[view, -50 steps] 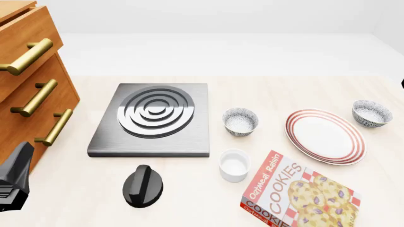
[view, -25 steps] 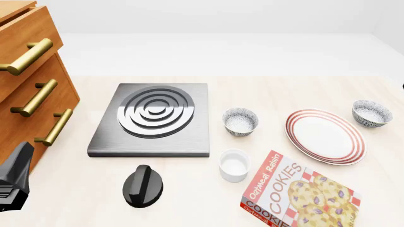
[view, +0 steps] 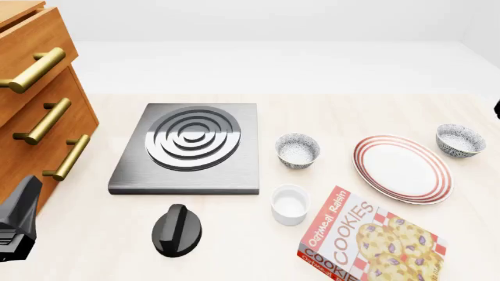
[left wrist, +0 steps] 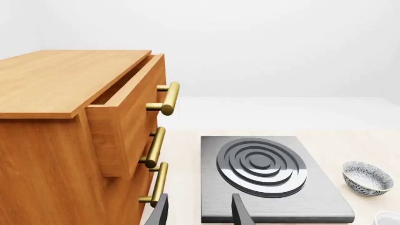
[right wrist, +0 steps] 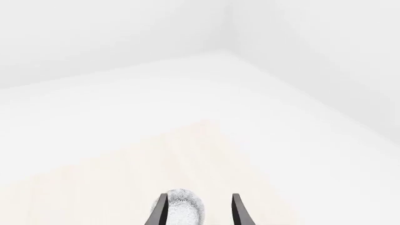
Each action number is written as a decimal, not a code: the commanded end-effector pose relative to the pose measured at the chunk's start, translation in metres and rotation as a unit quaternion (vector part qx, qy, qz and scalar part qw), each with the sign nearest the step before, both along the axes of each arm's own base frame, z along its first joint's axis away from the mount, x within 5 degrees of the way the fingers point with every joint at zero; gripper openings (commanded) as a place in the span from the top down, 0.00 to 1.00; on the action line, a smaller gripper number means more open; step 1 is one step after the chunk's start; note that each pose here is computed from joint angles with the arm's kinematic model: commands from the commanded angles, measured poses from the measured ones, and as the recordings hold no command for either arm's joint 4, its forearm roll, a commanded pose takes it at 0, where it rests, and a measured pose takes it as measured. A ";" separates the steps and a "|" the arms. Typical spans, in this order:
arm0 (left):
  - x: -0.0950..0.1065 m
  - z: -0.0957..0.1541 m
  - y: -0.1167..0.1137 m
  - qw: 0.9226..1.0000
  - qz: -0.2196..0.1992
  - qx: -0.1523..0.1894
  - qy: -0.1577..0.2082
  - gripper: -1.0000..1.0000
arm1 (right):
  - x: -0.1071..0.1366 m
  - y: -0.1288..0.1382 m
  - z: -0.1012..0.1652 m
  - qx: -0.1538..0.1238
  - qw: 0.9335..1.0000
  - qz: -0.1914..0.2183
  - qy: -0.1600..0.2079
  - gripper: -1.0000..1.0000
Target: Pick the akita bowl next to the plate and place it on the plate.
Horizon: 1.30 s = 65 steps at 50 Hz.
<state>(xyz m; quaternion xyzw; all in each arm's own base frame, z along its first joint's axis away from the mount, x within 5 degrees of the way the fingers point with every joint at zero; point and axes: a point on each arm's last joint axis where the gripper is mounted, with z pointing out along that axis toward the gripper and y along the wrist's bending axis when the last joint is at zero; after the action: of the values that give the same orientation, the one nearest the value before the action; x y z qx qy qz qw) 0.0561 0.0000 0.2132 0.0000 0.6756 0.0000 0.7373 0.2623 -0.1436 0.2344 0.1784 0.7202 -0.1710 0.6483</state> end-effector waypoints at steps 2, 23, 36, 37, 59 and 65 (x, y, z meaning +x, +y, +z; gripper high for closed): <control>0.000 0.000 0.000 1.000 0.000 0.000 0.000 0.00 | 0.010 -0.006 -0.004 0.018 1.000 -0.002 0.008 0.00; 0.000 0.000 0.000 1.000 0.000 0.000 0.000 0.00 | 0.029 -0.023 -0.014 0.064 0.997 -0.016 0.028 0.00; 0.000 0.000 0.000 1.000 0.000 0.000 0.000 0.00 | 0.035 -0.033 -0.020 0.084 0.995 -0.027 0.036 0.00; 0.000 0.000 0.000 1.000 0.000 0.000 0.000 0.00 | 0.035 -0.034 -0.020 0.086 0.995 -0.028 0.037 0.00; 0.000 0.000 0.000 1.000 0.000 0.000 0.000 0.00 | 0.049 -0.042 -0.034 0.128 0.990 -0.036 0.052 0.00; 0.000 0.000 0.000 1.000 0.000 0.000 0.000 0.00 | 0.055 -0.044 -0.038 0.140 0.988 -0.038 0.057 0.00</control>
<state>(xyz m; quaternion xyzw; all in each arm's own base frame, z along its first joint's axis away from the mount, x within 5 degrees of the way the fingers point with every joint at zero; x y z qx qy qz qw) 0.0561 0.0000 0.2132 0.0000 0.6756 0.0000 0.7373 0.3095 -0.1840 0.2033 0.2712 0.7602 -0.1136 0.5794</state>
